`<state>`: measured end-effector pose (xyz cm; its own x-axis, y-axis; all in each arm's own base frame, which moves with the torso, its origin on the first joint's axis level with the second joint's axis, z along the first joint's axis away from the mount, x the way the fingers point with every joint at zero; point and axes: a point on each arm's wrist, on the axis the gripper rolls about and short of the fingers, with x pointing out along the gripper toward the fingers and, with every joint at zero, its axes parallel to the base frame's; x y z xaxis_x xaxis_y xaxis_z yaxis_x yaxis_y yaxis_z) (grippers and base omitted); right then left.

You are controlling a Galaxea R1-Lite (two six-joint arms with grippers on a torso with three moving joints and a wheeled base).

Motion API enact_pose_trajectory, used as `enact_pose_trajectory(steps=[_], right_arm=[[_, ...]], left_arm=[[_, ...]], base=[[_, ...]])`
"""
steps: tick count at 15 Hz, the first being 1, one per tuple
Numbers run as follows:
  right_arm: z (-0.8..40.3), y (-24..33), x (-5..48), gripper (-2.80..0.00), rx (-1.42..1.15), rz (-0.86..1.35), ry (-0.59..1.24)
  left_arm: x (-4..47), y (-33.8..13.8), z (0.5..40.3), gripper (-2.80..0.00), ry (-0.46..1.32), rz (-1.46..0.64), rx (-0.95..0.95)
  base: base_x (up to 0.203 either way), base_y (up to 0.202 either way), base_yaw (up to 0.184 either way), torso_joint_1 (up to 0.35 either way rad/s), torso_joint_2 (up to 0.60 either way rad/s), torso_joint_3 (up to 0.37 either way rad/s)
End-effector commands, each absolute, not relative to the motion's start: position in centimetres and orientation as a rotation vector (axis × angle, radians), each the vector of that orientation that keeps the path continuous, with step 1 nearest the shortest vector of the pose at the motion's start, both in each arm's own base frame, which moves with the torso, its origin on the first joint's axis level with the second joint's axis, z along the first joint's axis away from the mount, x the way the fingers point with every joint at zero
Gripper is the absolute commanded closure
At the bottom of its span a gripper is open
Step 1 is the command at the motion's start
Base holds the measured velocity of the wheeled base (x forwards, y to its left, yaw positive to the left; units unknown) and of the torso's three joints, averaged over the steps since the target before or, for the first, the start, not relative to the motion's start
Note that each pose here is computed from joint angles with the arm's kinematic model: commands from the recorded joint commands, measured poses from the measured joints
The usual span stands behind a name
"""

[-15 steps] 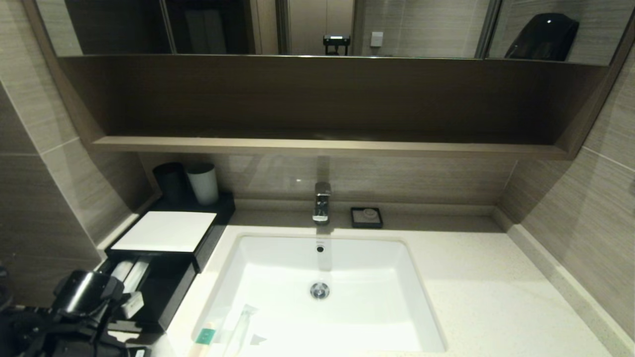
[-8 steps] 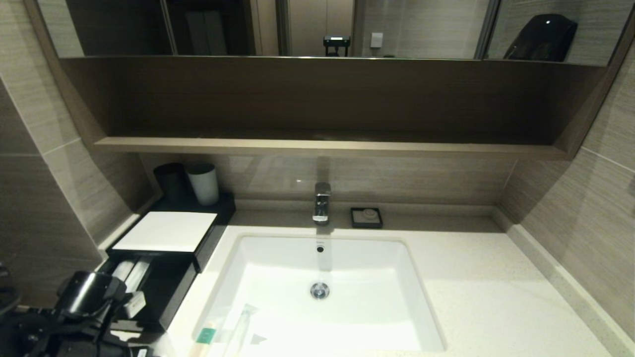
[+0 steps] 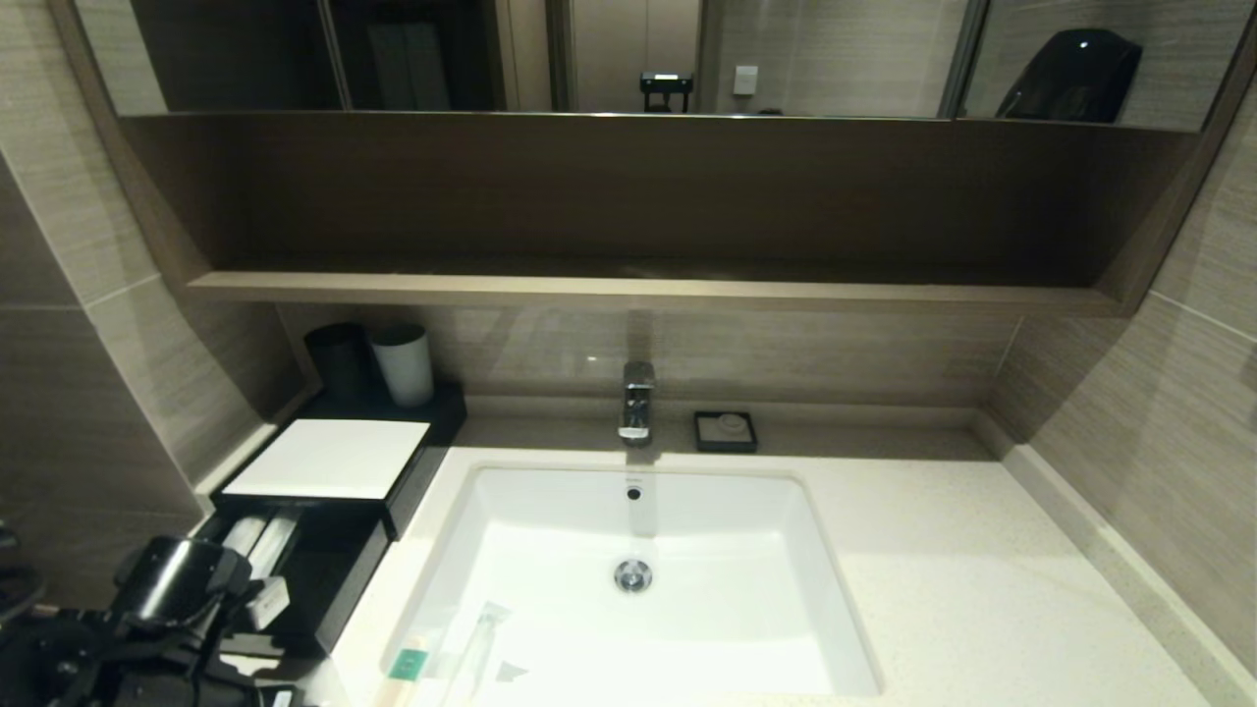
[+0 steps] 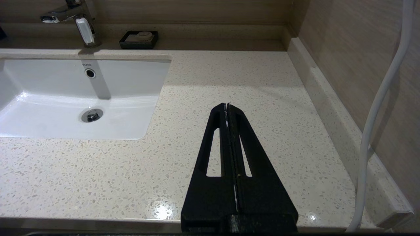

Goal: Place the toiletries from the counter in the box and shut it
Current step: Pick up the bathroom toiletry

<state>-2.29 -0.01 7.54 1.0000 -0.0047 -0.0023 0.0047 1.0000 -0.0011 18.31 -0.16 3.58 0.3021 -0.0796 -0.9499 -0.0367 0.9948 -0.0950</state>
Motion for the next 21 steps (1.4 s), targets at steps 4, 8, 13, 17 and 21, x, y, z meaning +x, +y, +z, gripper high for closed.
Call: enact_pose_trajectory(steps=[4,8,13,17,21], right_arm=[[7.5,0.0,-2.3,0.00,-0.002,-0.005,0.003],[7.5,0.0,-2.3,0.00,-0.002,-0.005,0.003],[7.5,0.0,-2.3,0.00,-0.001,-0.005,0.003],[7.5,0.0,-2.3,0.00,-0.001,-0.005,0.003],[7.5,0.0,-2.3,0.00,-0.002,-0.005,0.003]], left_arm=[[18.2,0.0,3.4,0.00,1.274,0.035,-0.054],[17.9,0.0,3.5,0.00,1.267,0.035,-0.055],[17.4,0.0,4.3,0.00,1.228,0.034,-0.052],[16.5,0.0,5.3,0.00,1.174,0.035,-0.057],[15.8,0.0,7.4,0.00,1.056,0.036,-0.059]], base=[[0.000,0.000,0.000,0.000,0.00,0.000],[0.000,0.000,0.000,0.000,0.00,0.000],[0.000,0.000,0.000,0.000,0.00,0.000],[0.000,0.000,0.000,0.000,0.00,0.000],[0.000,0.000,0.000,0.000,0.00,0.000]])
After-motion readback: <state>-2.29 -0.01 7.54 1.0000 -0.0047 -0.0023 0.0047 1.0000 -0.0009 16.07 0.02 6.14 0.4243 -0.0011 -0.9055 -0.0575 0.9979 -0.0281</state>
